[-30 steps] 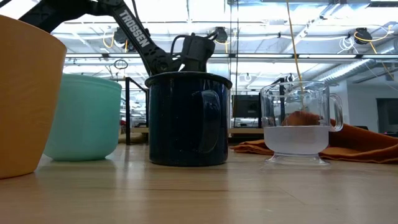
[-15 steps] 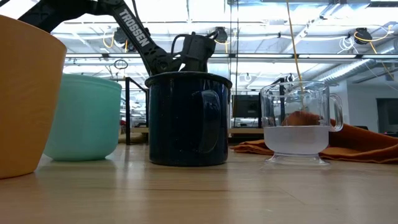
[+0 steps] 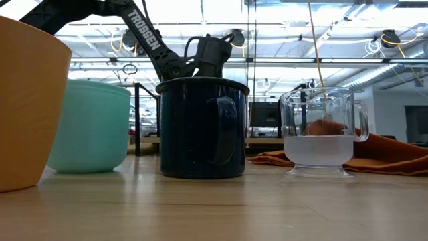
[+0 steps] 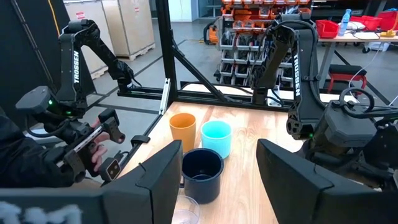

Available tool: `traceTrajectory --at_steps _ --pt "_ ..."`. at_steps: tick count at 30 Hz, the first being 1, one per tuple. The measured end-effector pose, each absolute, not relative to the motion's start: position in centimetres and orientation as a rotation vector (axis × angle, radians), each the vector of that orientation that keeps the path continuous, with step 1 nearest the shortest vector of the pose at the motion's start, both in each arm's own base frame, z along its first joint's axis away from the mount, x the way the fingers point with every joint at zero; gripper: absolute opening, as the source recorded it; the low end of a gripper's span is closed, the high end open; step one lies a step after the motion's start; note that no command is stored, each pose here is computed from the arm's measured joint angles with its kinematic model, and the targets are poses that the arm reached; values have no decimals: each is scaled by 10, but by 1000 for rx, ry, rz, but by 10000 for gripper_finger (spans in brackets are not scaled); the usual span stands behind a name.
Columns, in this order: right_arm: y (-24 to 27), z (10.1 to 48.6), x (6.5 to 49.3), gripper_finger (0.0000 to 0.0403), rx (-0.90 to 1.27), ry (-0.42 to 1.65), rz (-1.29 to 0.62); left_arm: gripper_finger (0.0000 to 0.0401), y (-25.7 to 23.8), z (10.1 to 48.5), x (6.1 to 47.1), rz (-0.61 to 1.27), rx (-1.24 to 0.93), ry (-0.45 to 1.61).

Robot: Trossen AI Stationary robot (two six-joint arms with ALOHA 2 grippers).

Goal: Stack small to large cups/mugs on shelf
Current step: Put the green cup on the shelf

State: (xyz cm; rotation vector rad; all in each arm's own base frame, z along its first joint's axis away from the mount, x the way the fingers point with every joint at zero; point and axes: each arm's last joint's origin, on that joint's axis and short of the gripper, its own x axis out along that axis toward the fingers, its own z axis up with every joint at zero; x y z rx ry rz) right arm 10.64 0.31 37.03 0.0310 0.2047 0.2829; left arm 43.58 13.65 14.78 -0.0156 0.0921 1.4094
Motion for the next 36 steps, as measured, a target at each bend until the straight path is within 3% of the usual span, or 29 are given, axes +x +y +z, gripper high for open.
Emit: traceTrajectory --at_steps 9,17,22,36 --pt "3 370 106 199 31 205 283 328 137 148 436 1410 -20 88" --pt "3 370 106 199 31 205 283 341 137 148 435 1429 -15 88" --pt "3 370 106 199 31 204 283 325 137 148 435 1420 -16 90" --pt "3 370 106 199 32 205 283 329 144 148 433 1446 -17 88"
